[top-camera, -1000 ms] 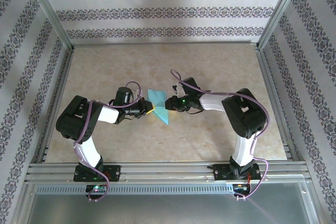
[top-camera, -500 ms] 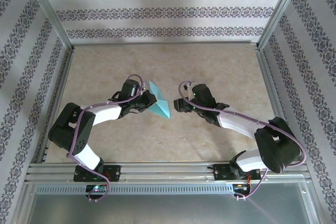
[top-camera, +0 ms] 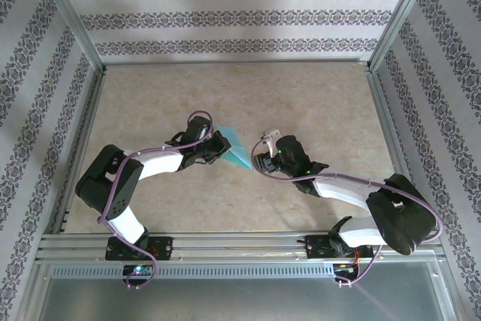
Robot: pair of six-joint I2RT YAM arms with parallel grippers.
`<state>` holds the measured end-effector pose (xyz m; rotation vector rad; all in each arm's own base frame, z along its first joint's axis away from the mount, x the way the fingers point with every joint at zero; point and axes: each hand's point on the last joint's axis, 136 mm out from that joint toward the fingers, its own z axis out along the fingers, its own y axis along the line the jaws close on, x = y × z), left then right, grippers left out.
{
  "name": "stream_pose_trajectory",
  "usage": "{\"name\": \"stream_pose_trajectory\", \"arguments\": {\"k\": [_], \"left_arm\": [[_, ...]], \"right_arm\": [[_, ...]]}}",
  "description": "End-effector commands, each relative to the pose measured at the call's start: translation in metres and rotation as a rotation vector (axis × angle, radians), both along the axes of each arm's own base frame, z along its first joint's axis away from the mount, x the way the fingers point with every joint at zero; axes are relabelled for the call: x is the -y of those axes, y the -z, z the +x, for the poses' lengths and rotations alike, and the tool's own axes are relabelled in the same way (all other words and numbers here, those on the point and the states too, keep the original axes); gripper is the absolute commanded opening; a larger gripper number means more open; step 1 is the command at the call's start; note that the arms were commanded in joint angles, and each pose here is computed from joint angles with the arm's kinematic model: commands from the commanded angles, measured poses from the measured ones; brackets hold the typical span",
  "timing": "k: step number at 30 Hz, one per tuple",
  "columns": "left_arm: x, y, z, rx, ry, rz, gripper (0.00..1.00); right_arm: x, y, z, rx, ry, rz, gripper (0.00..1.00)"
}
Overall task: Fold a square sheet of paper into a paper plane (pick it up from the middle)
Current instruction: Fourth fold the wing at the center of the table.
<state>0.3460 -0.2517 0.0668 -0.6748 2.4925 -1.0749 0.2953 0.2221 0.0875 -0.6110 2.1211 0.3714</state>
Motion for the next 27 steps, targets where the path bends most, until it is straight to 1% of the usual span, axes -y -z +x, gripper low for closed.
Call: {"name": "stream_pose_trajectory", "arguments": {"k": [1,5,10,12,17,22,27], "left_arm": [[-0.005,0.006,-0.003,-0.069,-0.054,0.047,0.06],[-0.006,0.009,-0.005,-0.098,-0.066,0.056,0.06],[-0.006,0.012,-0.007,-0.129,-0.066,0.057,0.05],[-0.006,0.012,-0.008,-0.134,-0.065,0.058,0.06],[-0.007,0.011,-0.008,-0.137,-0.068,0.063,0.06],[-0.006,0.011,-0.009,-0.143,-0.07,0.058,0.06],[-0.006,0.011,-0.01,-0.148,-0.073,0.052,0.06]], "right_arm": [[-0.014,0.0,-0.007,0.077,-0.094,-0.067,0.66],[-0.028,0.01,-0.013,0.097,-0.147,-0.141,0.6],[-0.052,0.022,-0.014,0.104,-0.207,-0.191,0.5],[-0.059,0.026,-0.013,0.111,-0.217,-0.206,0.48],[-0.075,0.029,-0.008,0.124,-0.239,-0.203,0.47],[-0.086,0.037,-0.007,0.119,-0.265,-0.209,0.42],[-0.087,0.046,-0.005,0.111,-0.261,-0.228,0.36]]}}
